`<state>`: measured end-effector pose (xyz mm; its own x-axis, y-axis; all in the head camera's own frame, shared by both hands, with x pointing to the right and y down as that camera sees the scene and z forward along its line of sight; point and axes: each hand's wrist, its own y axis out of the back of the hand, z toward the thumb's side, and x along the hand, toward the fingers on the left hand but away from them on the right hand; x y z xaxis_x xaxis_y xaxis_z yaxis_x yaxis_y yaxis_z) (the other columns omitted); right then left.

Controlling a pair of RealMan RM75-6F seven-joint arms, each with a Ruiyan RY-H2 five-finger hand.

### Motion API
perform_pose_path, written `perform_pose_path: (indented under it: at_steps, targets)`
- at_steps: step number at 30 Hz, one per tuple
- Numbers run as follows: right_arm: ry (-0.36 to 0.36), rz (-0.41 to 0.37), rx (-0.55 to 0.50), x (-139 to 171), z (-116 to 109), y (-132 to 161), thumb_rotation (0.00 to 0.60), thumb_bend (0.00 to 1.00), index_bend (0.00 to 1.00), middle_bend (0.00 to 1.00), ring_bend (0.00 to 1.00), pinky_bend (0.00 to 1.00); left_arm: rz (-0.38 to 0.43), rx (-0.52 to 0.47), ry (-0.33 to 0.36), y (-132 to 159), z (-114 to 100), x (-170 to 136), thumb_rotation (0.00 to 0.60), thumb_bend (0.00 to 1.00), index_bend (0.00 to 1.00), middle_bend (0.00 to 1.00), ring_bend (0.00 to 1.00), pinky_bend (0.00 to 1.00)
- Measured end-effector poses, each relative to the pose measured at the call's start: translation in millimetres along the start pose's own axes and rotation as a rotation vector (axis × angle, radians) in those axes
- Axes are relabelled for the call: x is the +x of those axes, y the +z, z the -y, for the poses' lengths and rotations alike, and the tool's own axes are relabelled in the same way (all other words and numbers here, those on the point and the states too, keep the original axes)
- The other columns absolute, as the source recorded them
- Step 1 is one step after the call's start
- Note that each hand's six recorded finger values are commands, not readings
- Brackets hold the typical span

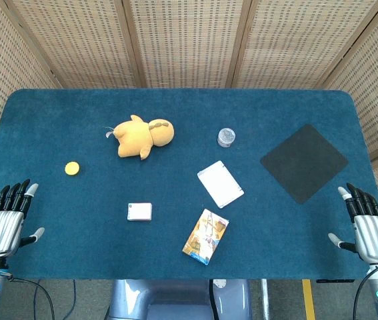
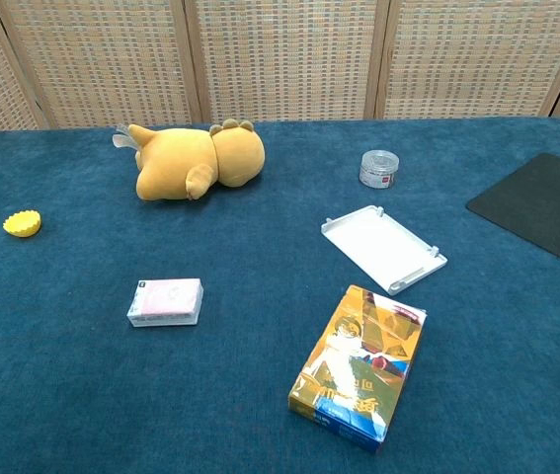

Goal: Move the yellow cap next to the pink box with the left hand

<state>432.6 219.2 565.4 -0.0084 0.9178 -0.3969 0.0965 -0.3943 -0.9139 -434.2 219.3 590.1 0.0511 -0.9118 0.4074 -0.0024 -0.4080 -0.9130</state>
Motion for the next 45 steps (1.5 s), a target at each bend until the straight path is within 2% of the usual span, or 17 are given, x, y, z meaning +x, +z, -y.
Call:
perform_pose_path:
  at_steps: [15, 27, 33, 36, 41, 45]
  targets:
    - [-0.003, -0.004, -0.008, 2, -2, 1, 0.600, 0.00, 0.06, 0.00, 0.00, 0.07, 0.001, -0.015, -0.018, -1, 1, 1, 0.600, 0.18, 0.00, 0.00, 0.00, 0.00]
    - [0.020, 0.026, -0.029, -3, 1, -8, 0.600, 0.00, 0.06, 0.00, 0.00, 0.07, -0.031, -0.037, -0.033, -8, -2, 20, 0.600, 0.18, 0.00, 0.00, 0.00, 0.00]
    - [0.039, 0.035, -0.028, -7, 6, -11, 0.600, 0.00, 0.06, 0.00, 0.00, 0.07, -0.015, -0.037, -0.047, -3, -9, 50, 0.600, 0.19, 0.00, 0.00, 0.00, 0.00]
    - [0.051, 0.038, -0.022, -8, 10, -12, 0.600, 0.00, 0.06, 0.00, 0.00, 0.07, -0.003, -0.043, -0.083, 2, -11, 76, 0.600, 0.19, 0.01, 0.00, 0.00, 0.00]
    - [0.063, 0.044, -0.019, -10, 14, -14, 0.600, 0.00, 0.06, 0.00, 0.00, 0.07, -0.006, -0.032, -0.147, 7, -13, 129, 0.600, 0.18, 0.12, 0.00, 0.00, 0.00]
    - [0.068, 0.047, -0.016, -11, 16, -14, 0.600, 0.00, 0.06, 0.00, 0.00, 0.07, -0.029, -0.019, -0.184, 4, -12, 159, 0.600, 0.19, 0.18, 0.00, 0.00, 0.00]
